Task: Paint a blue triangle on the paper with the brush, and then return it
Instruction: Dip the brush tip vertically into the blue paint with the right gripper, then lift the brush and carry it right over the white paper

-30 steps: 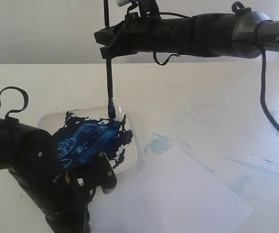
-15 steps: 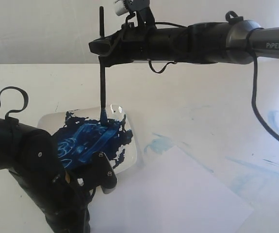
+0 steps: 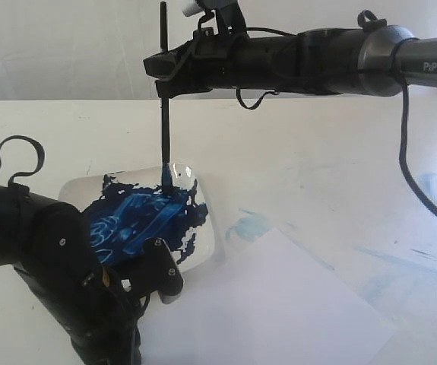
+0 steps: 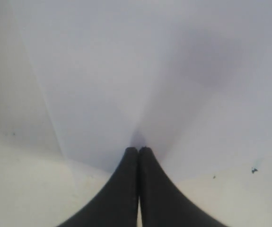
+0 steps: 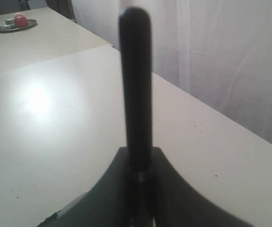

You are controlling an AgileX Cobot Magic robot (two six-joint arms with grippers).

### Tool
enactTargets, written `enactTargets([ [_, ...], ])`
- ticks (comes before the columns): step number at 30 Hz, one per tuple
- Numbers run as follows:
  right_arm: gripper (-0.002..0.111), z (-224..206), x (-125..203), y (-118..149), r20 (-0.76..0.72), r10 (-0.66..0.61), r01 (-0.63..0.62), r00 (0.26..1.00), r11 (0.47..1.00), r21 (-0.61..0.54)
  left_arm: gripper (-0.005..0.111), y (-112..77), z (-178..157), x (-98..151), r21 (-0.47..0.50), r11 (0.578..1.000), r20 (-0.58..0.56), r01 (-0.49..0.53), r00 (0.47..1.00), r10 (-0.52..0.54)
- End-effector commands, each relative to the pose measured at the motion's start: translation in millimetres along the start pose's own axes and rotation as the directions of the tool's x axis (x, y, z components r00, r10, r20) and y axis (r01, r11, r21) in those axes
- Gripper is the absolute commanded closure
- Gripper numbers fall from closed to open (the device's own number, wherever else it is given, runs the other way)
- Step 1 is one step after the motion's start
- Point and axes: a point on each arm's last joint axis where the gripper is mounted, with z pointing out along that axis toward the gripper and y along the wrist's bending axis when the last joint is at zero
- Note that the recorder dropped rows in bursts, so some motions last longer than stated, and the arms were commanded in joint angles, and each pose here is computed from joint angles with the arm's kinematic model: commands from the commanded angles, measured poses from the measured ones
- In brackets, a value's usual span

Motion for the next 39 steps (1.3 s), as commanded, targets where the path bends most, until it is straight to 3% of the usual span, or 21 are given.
enactTargets([
  [1, 0.105, 1, 1, -2, 0.001, 0.005, -0.005, 1.0, 1.0, 0.006, 0.107, -2.8, 3, 5, 0.027, 1.0, -0.037, 0.007, 0.999, -0.006],
  [9, 0.105, -6, -14, 2, 0.026, 0.007, -0.008, 1.0, 1.0, 0.009, 0.107, -2.8, 3, 5, 0.027, 1.0, -0.037, 0.007, 0.999, -0.006],
  [16, 0.105, -35, -66, 21, 0.11, -0.047, 0.045, 0.993, 0.999, 0.015, 0.107, -2.8, 3, 5, 0.027, 1.0, -0.037, 0.007, 0.999, -0.006],
  [21, 0.105, -63, -92, 39, 0.005, -0.098, 0.097, 0.995, 0.994, 0.044, 0.107, -2.9, 3, 5, 0.028, 1.0, -0.039, 0.007, 0.999, -0.006],
  [25, 0.105, -91, -106, 50, -0.119, -0.036, 0.049, 0.992, 0.992, 0.113, 0.107, -2.9, 3, 5, 0.028, 1.0, -0.039, 0.007, 0.999, -0.006],
  [32, 0.105, -129, -102, 70, -0.203, -0.017, 0.044, 0.979, 0.99, 0.13, 0.107, -2.9, 3, 5, 0.028, 1.0, -0.039, 0.007, 0.999, -0.006],
  [39, 0.105, -159, -63, 94, -0.184, 0.052, -0.026, 0.982, 0.989, 0.143, 0.107, -2.9, 3, 5, 0.028, 1.0, -0.039, 0.007, 0.999, -0.006],
])
